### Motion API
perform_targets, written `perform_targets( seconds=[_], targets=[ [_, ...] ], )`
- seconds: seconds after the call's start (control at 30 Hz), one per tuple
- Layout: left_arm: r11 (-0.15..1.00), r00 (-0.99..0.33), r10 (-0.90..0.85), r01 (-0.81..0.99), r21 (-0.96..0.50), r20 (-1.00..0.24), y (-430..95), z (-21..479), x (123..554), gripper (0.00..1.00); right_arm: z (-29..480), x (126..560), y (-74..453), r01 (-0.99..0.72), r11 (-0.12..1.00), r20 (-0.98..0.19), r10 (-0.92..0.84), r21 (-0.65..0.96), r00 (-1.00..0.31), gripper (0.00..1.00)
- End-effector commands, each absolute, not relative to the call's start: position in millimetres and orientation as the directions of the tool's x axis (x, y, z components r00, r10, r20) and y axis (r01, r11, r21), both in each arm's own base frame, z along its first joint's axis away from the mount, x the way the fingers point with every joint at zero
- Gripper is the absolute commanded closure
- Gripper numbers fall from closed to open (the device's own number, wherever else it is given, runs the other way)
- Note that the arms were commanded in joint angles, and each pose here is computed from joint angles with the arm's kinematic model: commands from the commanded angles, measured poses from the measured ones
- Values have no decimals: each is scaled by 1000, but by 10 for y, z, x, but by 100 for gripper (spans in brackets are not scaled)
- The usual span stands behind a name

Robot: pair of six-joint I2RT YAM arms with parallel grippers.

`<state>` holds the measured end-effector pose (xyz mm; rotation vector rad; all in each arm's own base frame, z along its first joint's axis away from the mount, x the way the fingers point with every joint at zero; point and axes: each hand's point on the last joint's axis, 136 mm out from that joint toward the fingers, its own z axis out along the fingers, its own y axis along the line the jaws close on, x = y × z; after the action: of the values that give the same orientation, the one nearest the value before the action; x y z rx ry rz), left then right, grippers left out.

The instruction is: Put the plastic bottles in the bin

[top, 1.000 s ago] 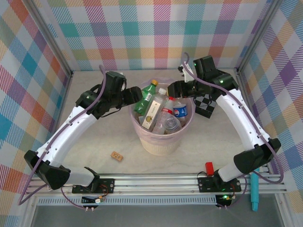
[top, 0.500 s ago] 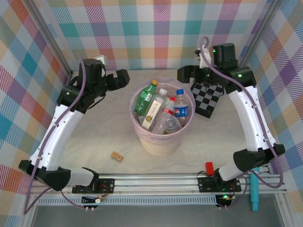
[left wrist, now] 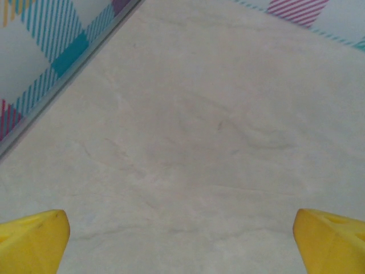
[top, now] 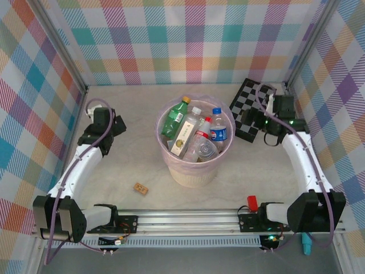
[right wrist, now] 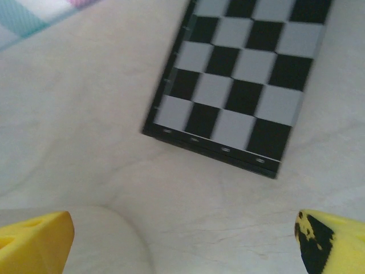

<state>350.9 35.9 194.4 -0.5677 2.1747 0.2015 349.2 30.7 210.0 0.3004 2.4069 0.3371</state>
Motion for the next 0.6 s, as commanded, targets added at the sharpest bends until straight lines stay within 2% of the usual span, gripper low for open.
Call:
perform_targets(
  seconds=[0.0, 0.1, 0.23, 0.4, 0.57],
  targets=[
    [869, -460, -279, -495, -17, -843, 510, 1945, 3585, 0, 2078, 3683, -10, 220, 947, -725, 321, 234, -610, 1],
    [867, -467, -265, -498, 4, -843, 536, 1761, 3530, 0, 1722, 3670, -126, 260, 952, -716, 295, 162, -633, 1],
    [877, -456, -225, -479, 25, -861, 547, 1522, 3515, 0, 1411, 3706, -178, 275, 951, -731, 288, 142, -618, 1],
    [899, -443, -169, -436, 47, -880, 515, 1300, 3595, 0, 1254, 3805, -247, 261, 960, -797, 233, 99, -557, 1],
    [904, -358, -160, -428, 9, -920, 538, 1188, 3711, 0, 1097, 3925, -225, 217, 973, -843, 184, 82, -506, 1]
  ],
)
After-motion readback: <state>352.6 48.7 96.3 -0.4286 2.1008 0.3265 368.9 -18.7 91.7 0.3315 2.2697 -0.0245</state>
